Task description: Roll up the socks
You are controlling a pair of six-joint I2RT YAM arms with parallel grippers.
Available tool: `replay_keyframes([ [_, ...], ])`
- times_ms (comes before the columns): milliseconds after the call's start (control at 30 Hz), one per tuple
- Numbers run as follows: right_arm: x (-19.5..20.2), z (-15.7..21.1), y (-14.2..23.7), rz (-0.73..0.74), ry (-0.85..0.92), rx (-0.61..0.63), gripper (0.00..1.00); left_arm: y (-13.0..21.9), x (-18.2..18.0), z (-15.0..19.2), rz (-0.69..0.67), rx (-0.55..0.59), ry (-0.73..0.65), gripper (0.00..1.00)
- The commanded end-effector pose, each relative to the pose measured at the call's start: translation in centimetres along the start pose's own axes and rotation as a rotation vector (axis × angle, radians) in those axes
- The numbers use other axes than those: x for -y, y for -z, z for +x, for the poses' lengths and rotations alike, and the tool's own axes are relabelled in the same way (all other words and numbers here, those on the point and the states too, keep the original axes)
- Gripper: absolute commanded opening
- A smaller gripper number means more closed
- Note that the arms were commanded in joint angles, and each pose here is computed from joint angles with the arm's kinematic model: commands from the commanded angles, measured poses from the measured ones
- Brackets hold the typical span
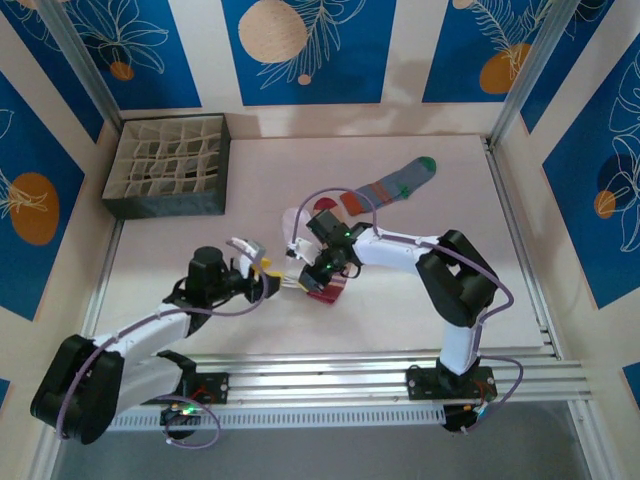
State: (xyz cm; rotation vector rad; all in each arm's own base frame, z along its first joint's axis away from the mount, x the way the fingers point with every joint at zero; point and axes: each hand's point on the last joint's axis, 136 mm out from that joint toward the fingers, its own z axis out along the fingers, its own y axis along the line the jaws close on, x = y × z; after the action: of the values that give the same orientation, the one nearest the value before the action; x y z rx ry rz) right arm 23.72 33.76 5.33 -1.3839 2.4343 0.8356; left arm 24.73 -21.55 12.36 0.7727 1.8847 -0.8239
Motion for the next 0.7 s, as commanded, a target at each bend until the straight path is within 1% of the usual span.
replay_keyframes([
  [0,-2.4,0.4,1.0,-0.164,-0.021,-0.017,0.0,-0.8,1.8,-0.3,0.071,0.047,-0.286,0.63],
  [300,-1.7,0.6,1.4,-0.224,-0.085,-0.044,0.0,-3.1,1.6,1.5,0.097,-0.017,-0.351,0.68],
  [433,-1.5,1.0,1.8,-0.236,-0.107,-0.047,0.0,-4.2,2.0,2.7,0.125,-0.064,-0.372,0.68],
  [533,-1.2,1.3,2.0,-0.24,-0.126,-0.051,0.0,-4.8,2.3,3.1,0.139,-0.073,-0.377,0.69],
  [600,-1.0,1.4,2.0,-0.23,-0.132,-0.06,0.0,-5.2,2.4,3.1,0.145,-0.075,-0.374,0.66],
  [667,-0.7,1.5,2.0,-0.223,-0.139,-0.064,0.01,-5.5,2.4,3.3,0.146,-0.08,-0.371,0.61],
])
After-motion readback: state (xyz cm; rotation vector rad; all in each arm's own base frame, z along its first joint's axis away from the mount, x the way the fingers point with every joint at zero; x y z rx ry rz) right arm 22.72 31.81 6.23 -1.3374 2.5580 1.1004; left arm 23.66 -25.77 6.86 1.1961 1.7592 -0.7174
